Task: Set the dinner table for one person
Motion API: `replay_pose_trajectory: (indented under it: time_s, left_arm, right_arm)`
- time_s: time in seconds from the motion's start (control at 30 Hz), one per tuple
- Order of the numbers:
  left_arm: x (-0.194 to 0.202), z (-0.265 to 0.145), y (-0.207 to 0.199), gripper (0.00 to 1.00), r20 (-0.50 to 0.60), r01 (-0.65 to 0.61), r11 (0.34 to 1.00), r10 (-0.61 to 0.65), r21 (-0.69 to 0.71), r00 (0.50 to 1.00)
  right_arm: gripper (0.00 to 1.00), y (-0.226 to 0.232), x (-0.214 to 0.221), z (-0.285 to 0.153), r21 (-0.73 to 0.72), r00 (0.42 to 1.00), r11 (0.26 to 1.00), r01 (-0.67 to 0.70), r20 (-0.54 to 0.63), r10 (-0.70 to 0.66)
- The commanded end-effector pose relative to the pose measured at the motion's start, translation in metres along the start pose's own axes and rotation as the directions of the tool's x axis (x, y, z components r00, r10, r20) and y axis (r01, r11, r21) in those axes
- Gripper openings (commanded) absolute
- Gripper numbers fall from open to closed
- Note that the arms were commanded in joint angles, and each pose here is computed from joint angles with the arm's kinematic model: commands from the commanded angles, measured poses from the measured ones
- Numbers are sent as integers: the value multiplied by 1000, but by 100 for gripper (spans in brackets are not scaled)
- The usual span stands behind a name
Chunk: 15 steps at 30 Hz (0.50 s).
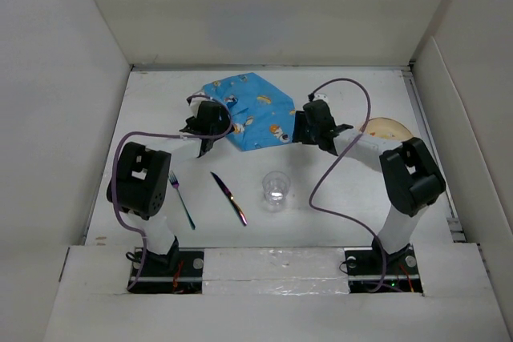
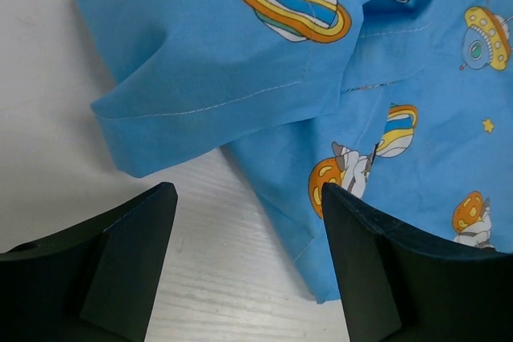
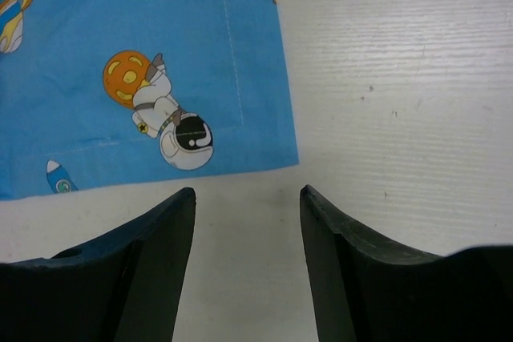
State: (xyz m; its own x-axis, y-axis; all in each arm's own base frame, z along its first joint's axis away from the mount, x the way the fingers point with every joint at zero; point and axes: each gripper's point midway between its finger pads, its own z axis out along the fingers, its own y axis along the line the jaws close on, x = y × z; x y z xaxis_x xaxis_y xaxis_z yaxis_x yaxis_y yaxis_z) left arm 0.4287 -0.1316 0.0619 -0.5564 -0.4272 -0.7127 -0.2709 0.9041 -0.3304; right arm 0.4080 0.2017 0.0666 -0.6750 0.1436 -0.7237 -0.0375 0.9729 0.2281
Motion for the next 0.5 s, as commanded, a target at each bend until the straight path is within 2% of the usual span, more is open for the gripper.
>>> replay_pose_trajectory:
  time_s: [0.0,0.1,0.47]
  left_arm:
    - [-24,-2,-14,70,95,85,996,-88,41,992]
    - [-27,1,-17,73,113,118,992,-123,51,986]
    - [-5,17,-23,77,45,198,974,-203,107,978]
  right_arm:
    - [60,-7,-14,7,63,1000,998,1,-11,0]
    - [61,-13,-11,18,96,999,995,1,-41,3]
    - [57,-15,11,42,138,988,990,9,-156,13]
